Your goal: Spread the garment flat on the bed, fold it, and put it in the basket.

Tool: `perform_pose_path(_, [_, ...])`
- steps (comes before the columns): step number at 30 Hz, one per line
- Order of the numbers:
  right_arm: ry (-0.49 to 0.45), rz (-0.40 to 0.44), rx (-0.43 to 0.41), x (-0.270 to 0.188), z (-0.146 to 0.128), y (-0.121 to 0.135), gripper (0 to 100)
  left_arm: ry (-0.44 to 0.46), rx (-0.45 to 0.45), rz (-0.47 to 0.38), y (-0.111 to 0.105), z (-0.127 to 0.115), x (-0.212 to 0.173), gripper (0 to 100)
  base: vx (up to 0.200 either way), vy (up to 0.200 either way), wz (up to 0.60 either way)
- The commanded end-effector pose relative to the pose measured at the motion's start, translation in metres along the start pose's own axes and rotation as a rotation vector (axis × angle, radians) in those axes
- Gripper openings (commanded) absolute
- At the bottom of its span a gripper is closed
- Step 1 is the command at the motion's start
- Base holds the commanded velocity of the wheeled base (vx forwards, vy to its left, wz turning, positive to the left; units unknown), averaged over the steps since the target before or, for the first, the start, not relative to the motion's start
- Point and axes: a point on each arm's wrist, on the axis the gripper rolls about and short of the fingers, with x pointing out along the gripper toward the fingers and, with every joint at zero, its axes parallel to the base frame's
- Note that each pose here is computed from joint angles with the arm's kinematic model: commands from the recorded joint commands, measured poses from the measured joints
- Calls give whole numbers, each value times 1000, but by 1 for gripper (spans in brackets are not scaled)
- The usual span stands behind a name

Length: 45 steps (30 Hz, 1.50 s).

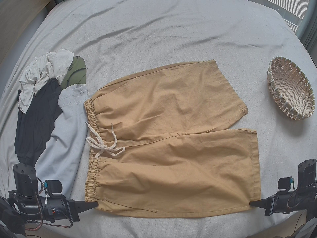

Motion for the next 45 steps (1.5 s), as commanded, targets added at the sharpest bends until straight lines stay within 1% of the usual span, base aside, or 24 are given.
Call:
perform_pose_path(1, [-3, 12, -13, -14, -12, 4, 0, 65, -40, 24, 2, -12, -5, 0, 0, 0, 0])
perform_pose_path(11, [-3, 12, -31, -32, -28, 6, 0, 113, -40, 12, -3, -22, -13, 0, 0, 0, 0])
perform_pose_path(14, [-36, 19, -41, -36, -28, 7, 0, 114, -30, -22, -7, -22, -16, 0, 0, 0, 0])
perform_pose_path(17, [-108, 33, -63, -41, -21, 11, 0, 52, 3, -61, -13, -12, -19, 0, 0, 0, 0])
perform_pose_path(18, [-150, 43, -77, -45, -16, 14, 0, 26, 9, -74, -16, -7, -20, 0, 0, 0, 0])
perform_pose_path(19, [-166, 48, -82, -47, -15, 15, 0, 14, 8, -81, -18, -4, -21, 0, 0, 0, 0])
perform_pose_path(21, [-270, 68, -112, -58, -2, 22, 0, -51, -14, -112, -26, 7, -26, 0, 0, 0, 0])
perform_pose_path(23, [-349, 70, -102, -67, 14, 28, 0, -104, -21, -138, -34, 16, -32, 0, 0, 0, 0])
perform_pose_path(24, [-372, 71, -96, -70, 19, 29, 0, -117, -20, -145, -35, 19, -33, 0, 0, 0, 0])
perform_pose_path(25, [-430, 75, -88, -78, 33, 34, 0, -153, -12, -164, -41, 26, -37, 0, 0, 0, 0])
perform_pose_path(27, [-475, 86, -99, -85, 45, 39, 0, -187, -5, -179, -46, 32, -41, 0, 0, 0, 0])
perform_pose_path(30, [-542, 97, -122, -95, 66, 49, 0, -223, -28, -193, -51, 42, -44, 0, 0, 0, 0])
perform_pose_path(33, [-570, 107, -129, -99, 86, 55, 0, -274, -37, -208, -56, 53, -47, 0, 0, 0, 0])
perform_pose_path(36, [-583, 113, -125, -99, 100, 58, 0, -331, -34, -222, -61, 62, -50, 0, 0, 0, 0])
perform_pose_path(38, [-583, 113, -125, -97, 109, 59, 0, -372, -30, -221, -63, 67, -50, 0, 0, 0, 0])
perform_pose_path(39, [-583, 113, -125, -97, 110, 60, 0, -376, -33, -219, -63, 68, -50, 0, 0, 0, 0])
perform_pose_path(40, [-590, 116, -126, -94, 118, 60, 0, -404, -35, -209, -64, 72, -50, 0, 0, 0, 0])
perform_pose_path(45, [-627, 124, -144, -89, 138, 62, 0, -426, -34, -195, -65, 76, -49, 0, 0, 0, 0])
